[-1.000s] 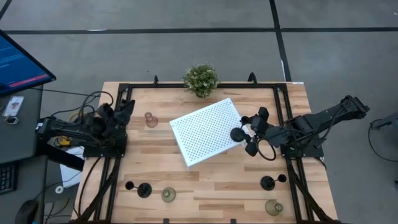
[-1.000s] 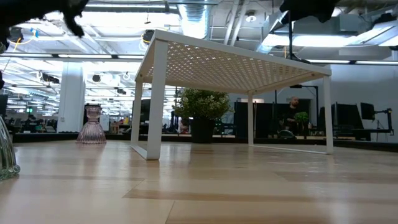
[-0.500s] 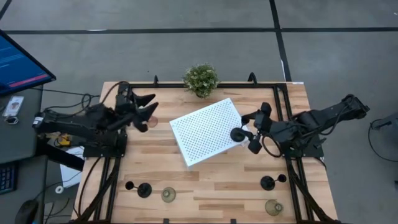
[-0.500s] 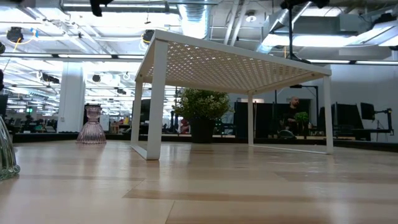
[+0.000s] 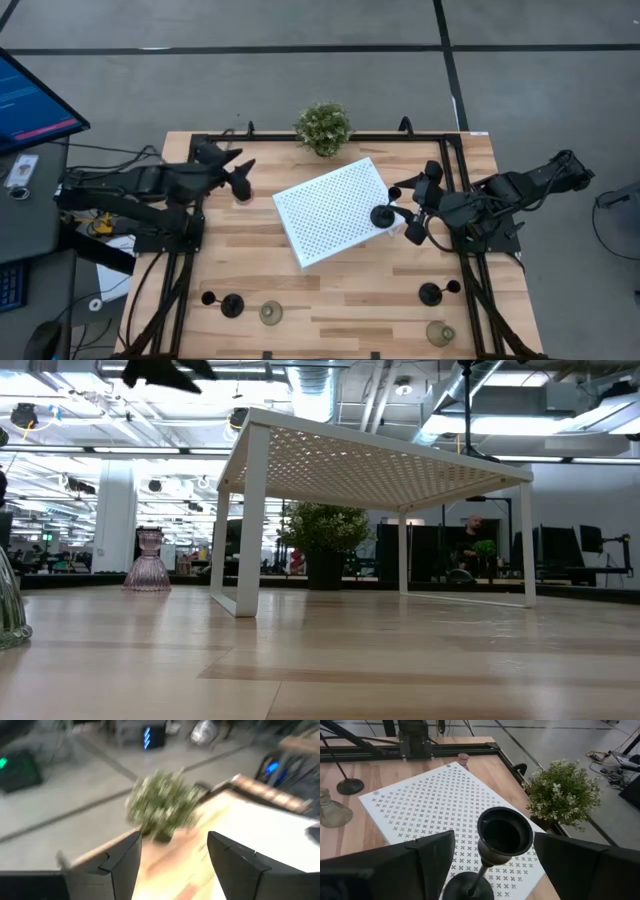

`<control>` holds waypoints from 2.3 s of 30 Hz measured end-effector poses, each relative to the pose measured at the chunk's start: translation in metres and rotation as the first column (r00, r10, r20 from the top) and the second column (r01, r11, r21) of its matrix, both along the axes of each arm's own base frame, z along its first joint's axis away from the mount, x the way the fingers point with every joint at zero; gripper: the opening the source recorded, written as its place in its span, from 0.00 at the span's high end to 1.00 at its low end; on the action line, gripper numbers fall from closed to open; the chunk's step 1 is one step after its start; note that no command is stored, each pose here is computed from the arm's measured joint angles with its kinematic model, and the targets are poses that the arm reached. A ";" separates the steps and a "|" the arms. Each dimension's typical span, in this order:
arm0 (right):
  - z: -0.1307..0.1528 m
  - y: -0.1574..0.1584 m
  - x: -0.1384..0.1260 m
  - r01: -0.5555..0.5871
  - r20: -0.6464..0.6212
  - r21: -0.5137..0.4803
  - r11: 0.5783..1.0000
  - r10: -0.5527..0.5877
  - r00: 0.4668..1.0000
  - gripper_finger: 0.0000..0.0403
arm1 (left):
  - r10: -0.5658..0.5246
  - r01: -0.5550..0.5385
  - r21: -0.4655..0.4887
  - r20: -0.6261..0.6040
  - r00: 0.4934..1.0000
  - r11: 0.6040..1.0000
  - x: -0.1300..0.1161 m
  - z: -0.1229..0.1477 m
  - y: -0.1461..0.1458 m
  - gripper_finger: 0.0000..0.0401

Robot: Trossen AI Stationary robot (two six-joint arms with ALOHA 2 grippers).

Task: Pick & Place candle stick holders
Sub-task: Put the pink transparent candle holder onto the shelf

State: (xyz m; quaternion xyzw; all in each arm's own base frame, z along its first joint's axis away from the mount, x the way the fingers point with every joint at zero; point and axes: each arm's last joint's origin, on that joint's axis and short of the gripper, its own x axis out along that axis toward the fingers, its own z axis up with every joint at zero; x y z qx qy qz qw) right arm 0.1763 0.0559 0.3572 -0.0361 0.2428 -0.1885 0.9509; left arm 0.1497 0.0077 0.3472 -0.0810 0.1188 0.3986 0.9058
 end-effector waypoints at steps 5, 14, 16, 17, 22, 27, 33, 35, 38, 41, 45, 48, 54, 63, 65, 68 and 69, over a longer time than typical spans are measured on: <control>0.000 -0.001 0.000 0.004 0.000 0.000 1.000 -0.004 1.000 0.34 | 0.042 -0.076 -0.195 -0.173 0.984 0.978 0.010 -0.027 0.011 0.43; 0.000 -0.001 0.000 0.006 0.000 0.002 1.000 -0.006 1.000 0.34 | 0.141 -0.259 -0.272 -0.387 0.911 0.927 0.029 -0.062 0.034 0.43; 0.000 -0.001 0.000 0.006 0.000 0.002 1.000 -0.006 1.000 0.34 | 0.150 -0.284 -0.307 -0.394 0.907 0.908 0.028 -0.069 0.037 0.43; 0.000 -0.001 0.000 0.006 0.000 0.003 1.000 -0.006 1.000 0.34 | 0.150 -0.292 -0.327 -0.395 0.906 0.899 0.027 -0.071 0.038 0.44; 0.000 -0.001 0.000 0.009 0.003 0.008 1.000 -0.009 1.000 0.34 | 0.167 -0.351 -0.414 -0.418 0.893 0.840 0.016 -0.090 0.041 0.45; 0.000 -0.001 0.001 0.009 0.003 0.009 1.000 -0.009 1.000 0.34 | 0.185 -0.360 -0.455 -0.385 0.904 0.815 0.004 -0.098 0.040 0.45; 0.000 -0.001 0.001 0.009 0.003 0.008 1.000 -0.009 1.000 0.34 | 0.183 -0.317 -0.476 -0.306 0.934 0.820 -0.007 -0.103 0.033 0.45; 0.000 -0.001 0.000 0.009 0.003 0.008 1.000 -0.009 1.000 0.34 | 0.181 -0.293 -0.471 -0.268 0.946 0.832 -0.008 -0.105 0.031 0.45; 0.000 -0.001 0.000 0.010 0.003 0.008 1.000 -0.010 1.000 0.34 | 0.183 -0.267 -0.444 -0.224 0.957 0.855 -0.009 -0.108 0.027 0.45; 0.000 -0.001 0.001 0.010 0.004 0.009 1.000 -0.010 1.000 0.34 | 0.168 -0.260 -0.417 -0.244 0.955 0.871 -0.010 -0.115 0.021 0.45; 0.000 -0.001 0.001 0.015 0.008 0.017 1.000 -0.016 1.000 0.34 | 0.176 -0.267 -0.390 -0.254 0.951 0.881 -0.010 -0.126 0.014 0.45; 0.000 -0.001 0.000 0.016 0.008 0.016 1.000 -0.016 1.000 0.34 | 0.197 -0.278 -0.358 -0.246 0.949 0.891 -0.009 -0.130 0.009 0.45; 0.000 -0.002 0.001 0.017 0.008 0.016 1.000 -0.018 1.000 0.34 | 0.172 -0.264 -0.362 -0.267 0.948 0.894 -0.011 -0.145 0.000 0.47; 0.000 -0.002 0.001 0.021 0.011 0.022 1.000 -0.021 1.000 0.34 | 0.154 -0.257 -0.396 -0.273 0.950 0.882 -0.019 -0.164 -0.011 0.47; 0.000 -0.002 0.001 0.020 0.011 0.022 1.000 -0.021 1.000 0.34 | 0.145 -0.252 -0.393 -0.282 0.948 0.884 -0.020 -0.167 -0.012 0.47; 0.000 -0.002 0.001 0.020 0.011 0.022 1.000 -0.021 1.000 0.34 | 0.153 -0.258 -0.369 -0.289 0.945 0.893 -0.022 -0.172 -0.012 0.47; 0.000 -0.002 0.001 0.020 0.011 0.022 1.000 -0.021 1.000 0.34 | 0.157 -0.261 -0.362 -0.291 0.944 0.895 -0.023 -0.173 -0.012 0.47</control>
